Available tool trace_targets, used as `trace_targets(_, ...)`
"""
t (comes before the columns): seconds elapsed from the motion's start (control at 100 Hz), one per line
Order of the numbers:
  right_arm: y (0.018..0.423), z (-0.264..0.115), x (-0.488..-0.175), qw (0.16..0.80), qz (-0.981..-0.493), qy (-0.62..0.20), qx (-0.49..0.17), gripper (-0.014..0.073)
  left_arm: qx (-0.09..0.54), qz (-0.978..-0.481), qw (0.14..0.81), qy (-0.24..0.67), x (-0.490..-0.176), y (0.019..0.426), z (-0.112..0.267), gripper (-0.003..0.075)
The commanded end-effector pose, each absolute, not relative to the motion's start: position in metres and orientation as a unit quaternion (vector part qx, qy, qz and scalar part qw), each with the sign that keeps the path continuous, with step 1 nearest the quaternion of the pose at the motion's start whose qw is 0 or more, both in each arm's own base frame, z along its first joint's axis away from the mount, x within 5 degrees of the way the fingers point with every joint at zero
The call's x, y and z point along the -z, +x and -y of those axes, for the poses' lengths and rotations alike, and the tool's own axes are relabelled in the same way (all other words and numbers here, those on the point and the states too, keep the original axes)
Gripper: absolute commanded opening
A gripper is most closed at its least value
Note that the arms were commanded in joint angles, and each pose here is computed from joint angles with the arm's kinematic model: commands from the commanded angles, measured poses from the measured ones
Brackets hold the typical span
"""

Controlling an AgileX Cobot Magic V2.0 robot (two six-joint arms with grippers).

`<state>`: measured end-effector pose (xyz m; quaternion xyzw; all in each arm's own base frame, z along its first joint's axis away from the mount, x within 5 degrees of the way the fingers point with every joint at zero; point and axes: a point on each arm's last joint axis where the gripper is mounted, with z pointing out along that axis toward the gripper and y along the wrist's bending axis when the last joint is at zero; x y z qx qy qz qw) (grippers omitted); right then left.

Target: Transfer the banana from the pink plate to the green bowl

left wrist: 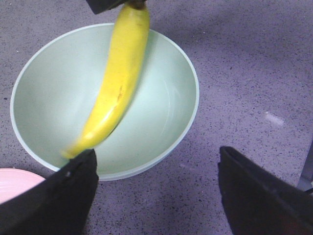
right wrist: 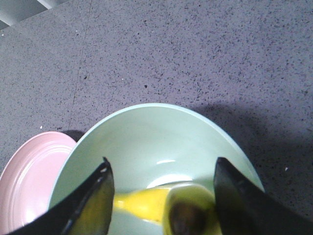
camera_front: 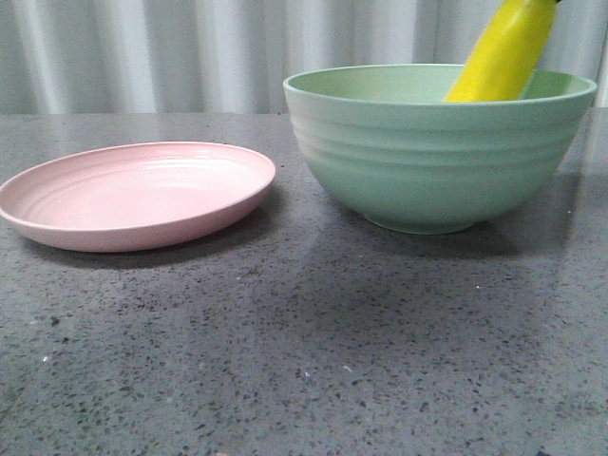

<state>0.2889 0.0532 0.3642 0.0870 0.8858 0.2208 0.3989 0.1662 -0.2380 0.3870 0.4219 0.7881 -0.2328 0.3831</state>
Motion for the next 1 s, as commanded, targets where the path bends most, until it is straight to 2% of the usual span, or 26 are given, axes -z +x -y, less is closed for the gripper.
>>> trace_targets(0.0, 0.283, -0.05, -0.389, 0.45, -0.859, 0.086, -0.229, 0.0383, 0.265, -0.76, 0.433, 0.405, -0.414, 0.161, 0.235, 0.0483)
trace_targets(0.39, 0.283, -0.05, -0.388, 0.445, -0.864, 0.08, -0.222, 0.0382, 0.268, -0.761, 0.431, 0.403, -0.414, 0.16, 0.235, 0.0482)
trace_targets(0.51, 0.281, -0.051, -0.386, 0.436, -0.87, 0.068, -0.218, 0.0328, 0.268, -0.762, 0.429, 0.404, -0.413, 0.16, 0.235, 0.0465)
trace_targets(0.6, 0.28, -0.051, -0.386, 0.432, -0.873, 0.064, -0.216, 0.0236, 0.268, -0.762, 0.429, 0.404, -0.413, 0.16, 0.235, 0.0399)
trace_targets(0.77, 0.276, -0.051, -0.388, 0.432, -0.873, 0.061, -0.217, 0.0063, 0.268, -0.763, 0.426, 0.404, -0.413, 0.16, 0.235, 0.0206)
trace_targets(0.87, 0.272, -0.05, -0.392, 0.438, -0.87, 0.059, -0.218, 0.0002, 0.269, -0.764, 0.426, 0.404, -0.413, 0.16, 0.235, 0.0104)
trace_targets(0.99, 0.266, -0.049, -0.398, 0.447, -0.867, 0.052, -0.213, -0.0026, 0.269, -0.764, 0.426, 0.404, -0.413, 0.16, 0.235, 0.0005)
